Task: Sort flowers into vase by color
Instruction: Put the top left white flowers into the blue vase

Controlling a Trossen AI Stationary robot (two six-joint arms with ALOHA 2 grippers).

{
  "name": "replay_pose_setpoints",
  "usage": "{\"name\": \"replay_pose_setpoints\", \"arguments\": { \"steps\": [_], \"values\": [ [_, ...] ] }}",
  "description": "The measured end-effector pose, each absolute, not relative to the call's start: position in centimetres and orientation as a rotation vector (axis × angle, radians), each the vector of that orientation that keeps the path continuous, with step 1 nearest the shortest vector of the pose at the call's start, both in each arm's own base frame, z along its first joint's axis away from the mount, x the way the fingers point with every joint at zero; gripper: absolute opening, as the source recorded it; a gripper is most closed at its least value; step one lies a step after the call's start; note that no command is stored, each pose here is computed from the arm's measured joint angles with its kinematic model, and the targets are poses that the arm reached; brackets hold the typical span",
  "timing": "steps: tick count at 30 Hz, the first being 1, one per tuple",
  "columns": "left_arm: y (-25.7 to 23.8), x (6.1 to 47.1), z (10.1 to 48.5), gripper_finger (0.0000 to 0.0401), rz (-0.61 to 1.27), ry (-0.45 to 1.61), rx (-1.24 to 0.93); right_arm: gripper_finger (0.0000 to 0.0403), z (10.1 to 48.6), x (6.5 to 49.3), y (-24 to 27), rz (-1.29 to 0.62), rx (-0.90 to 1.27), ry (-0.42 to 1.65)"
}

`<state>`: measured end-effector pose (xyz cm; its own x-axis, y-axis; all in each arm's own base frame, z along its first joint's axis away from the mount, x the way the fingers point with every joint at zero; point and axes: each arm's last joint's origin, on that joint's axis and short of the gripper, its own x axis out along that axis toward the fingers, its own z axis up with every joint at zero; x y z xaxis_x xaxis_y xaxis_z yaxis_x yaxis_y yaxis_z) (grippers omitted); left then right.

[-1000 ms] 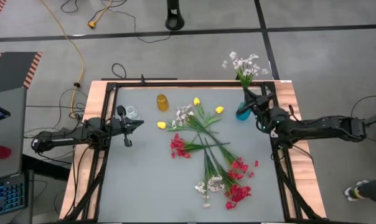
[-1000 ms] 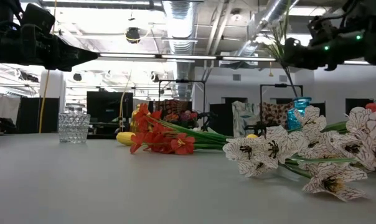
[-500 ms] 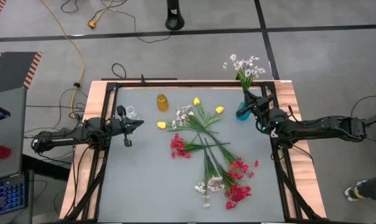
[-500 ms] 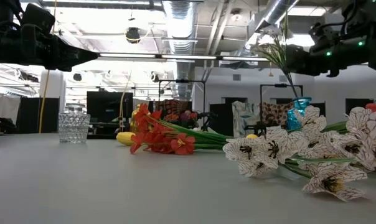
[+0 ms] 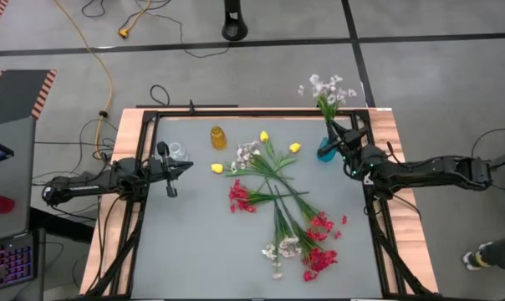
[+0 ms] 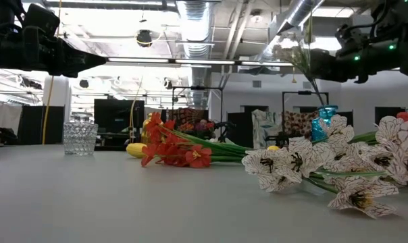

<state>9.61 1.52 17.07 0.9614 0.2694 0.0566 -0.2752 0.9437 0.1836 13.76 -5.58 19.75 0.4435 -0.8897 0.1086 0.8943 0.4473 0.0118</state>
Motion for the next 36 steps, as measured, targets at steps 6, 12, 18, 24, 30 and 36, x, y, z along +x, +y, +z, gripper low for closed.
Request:
{"name": "replay_pose_setpoints", "arguments": {
  "steps": [6, 12, 18, 24, 30, 36],
  "values": [
    [1.5, 9.6, 17.1, 0.0002, 0.277, -0.031, 0.192, 0.0205, 19.6, 13.7, -5.6, -1.155, -0.046, -0.087],
    [1.5, 9.6, 17.1, 0.0002, 0.278, -0.031, 0.191, 0.0254, 20.6, 14.5, -4.8, -1.178, -0.057, -0.026],
    [1.5, 9.6, 17.1, 0.0002, 0.277, -0.031, 0.191, 0.0256, 23.2, 15.5, -3.5, -1.203, -0.069, 0.063],
    [1.5, 9.6, 17.1, 0.0002, 0.277, -0.031, 0.191, 0.0256, 25.9, 16.0, -2.0, -1.186, -0.094, 0.131],
    [1.5, 9.6, 17.1, 0.0002, 0.277, -0.031, 0.191, 0.0255, 28.8, 16.0, -0.3, -1.13, -0.098, 0.116],
    [1.5, 9.6, 17.1, 0.0002, 0.277, -0.031, 0.192, 0.0255, 30.7, 15.7, 1.7, -1.048, -0.087, 0.079]
  ]
}}
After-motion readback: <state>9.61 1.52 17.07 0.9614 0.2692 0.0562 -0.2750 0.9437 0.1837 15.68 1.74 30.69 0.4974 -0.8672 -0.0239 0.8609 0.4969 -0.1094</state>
